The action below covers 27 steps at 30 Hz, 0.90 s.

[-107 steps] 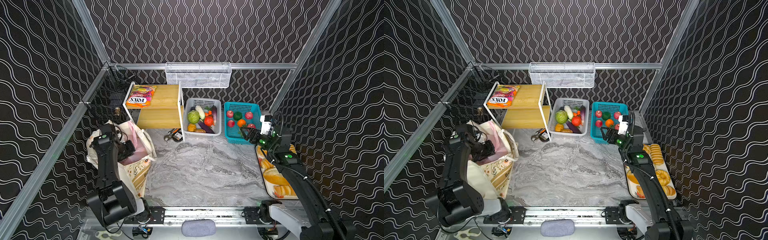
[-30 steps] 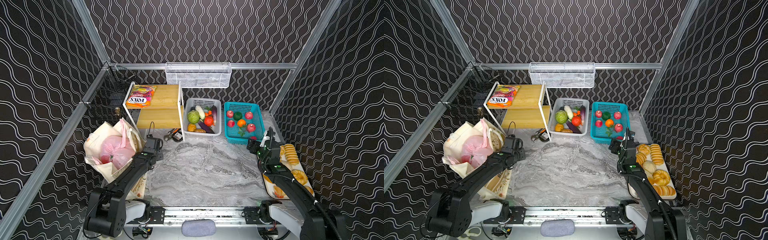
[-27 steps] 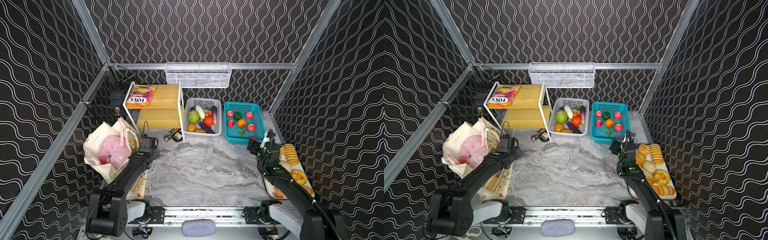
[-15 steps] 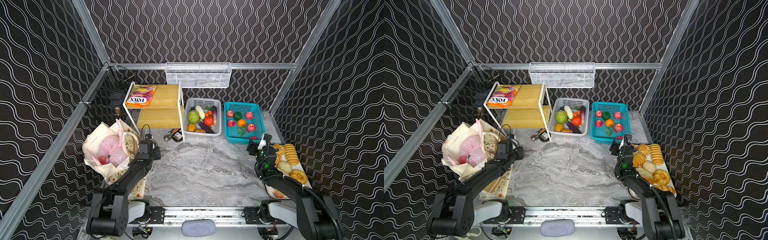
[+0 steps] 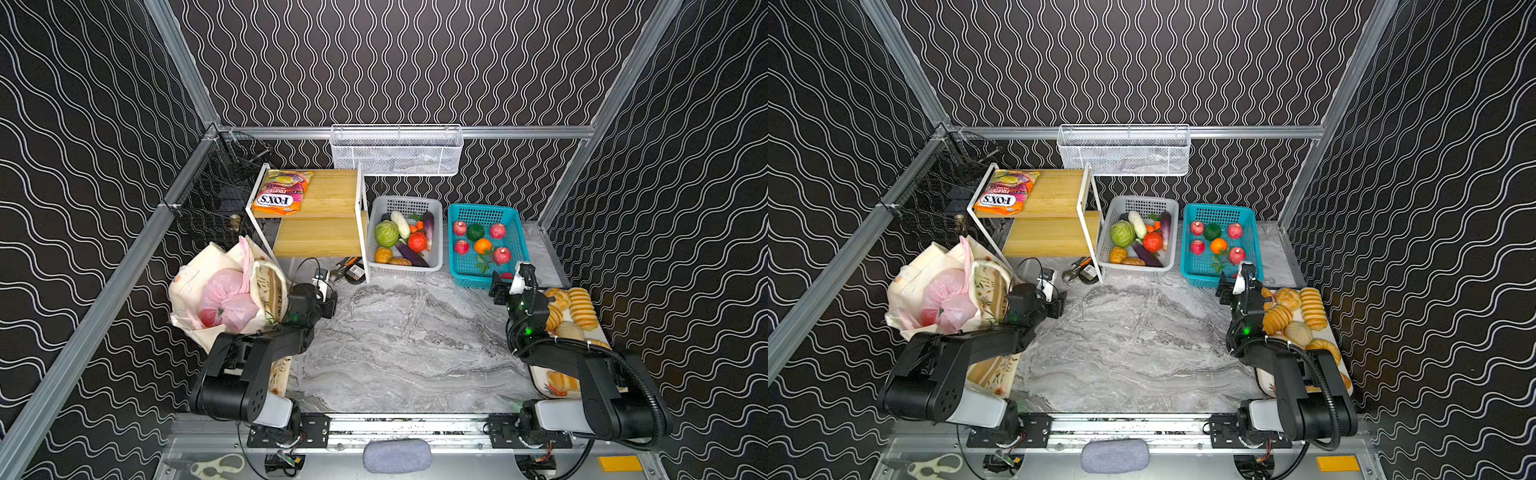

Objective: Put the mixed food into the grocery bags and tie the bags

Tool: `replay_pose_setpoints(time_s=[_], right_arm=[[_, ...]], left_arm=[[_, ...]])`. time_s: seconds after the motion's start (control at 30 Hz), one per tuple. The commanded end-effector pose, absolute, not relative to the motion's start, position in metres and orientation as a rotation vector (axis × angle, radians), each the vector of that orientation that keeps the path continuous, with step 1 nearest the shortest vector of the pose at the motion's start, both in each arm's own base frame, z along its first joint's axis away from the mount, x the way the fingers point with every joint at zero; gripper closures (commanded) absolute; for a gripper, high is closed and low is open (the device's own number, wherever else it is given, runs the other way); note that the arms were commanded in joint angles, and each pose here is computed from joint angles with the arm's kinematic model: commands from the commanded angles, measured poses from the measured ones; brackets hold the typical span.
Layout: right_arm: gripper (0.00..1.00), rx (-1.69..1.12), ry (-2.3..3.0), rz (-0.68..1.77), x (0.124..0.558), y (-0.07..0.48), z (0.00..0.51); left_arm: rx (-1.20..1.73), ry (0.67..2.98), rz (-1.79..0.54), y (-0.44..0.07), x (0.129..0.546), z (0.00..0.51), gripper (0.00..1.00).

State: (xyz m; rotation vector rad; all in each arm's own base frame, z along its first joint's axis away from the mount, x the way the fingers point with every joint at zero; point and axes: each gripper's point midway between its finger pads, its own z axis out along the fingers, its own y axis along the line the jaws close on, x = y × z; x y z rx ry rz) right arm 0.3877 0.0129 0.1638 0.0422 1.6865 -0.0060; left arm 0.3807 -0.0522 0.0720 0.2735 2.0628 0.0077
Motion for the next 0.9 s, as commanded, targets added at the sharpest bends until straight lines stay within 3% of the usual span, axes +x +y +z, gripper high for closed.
replay_pose_setpoints(time_s=[0.0, 0.1, 0.43, 0.53, 0.73, 0.87], right_arm=[[0.23, -0.009, 1.592, 0.024, 0.384, 0.022, 0.194], [0.22, 0.083, 1.669, 0.017, 0.375, 0.010, 0.190], [0.20, -0.009, 1.739, -0.002, 0.366, 0.016, 0.148], [0.20, -0.043, 1.718, -0.017, 0.364, 0.017, 0.144], [0.19, -0.003, 1.640, -0.005, 0.353, 0.003, 0.132], [0.18, 0.025, 1.614, -0.027, 0.349, -0.003, 0.133]], left_arm=[[0.272, 1.930, 0.076, -0.046, 0.393, 0.096, 0.35], [0.228, 1.887, 0.115, -0.036, 0.392, 0.092, 0.34], [0.167, 1.857, 0.139, -0.025, 0.393, 0.081, 0.29], [0.110, 1.894, 0.158, -0.015, 0.398, 0.077, 0.16], [0.107, 1.909, 0.135, -0.014, 0.400, 0.075, 0.04], [0.106, 1.916, 0.135, -0.014, 0.399, 0.074, 0.01]])
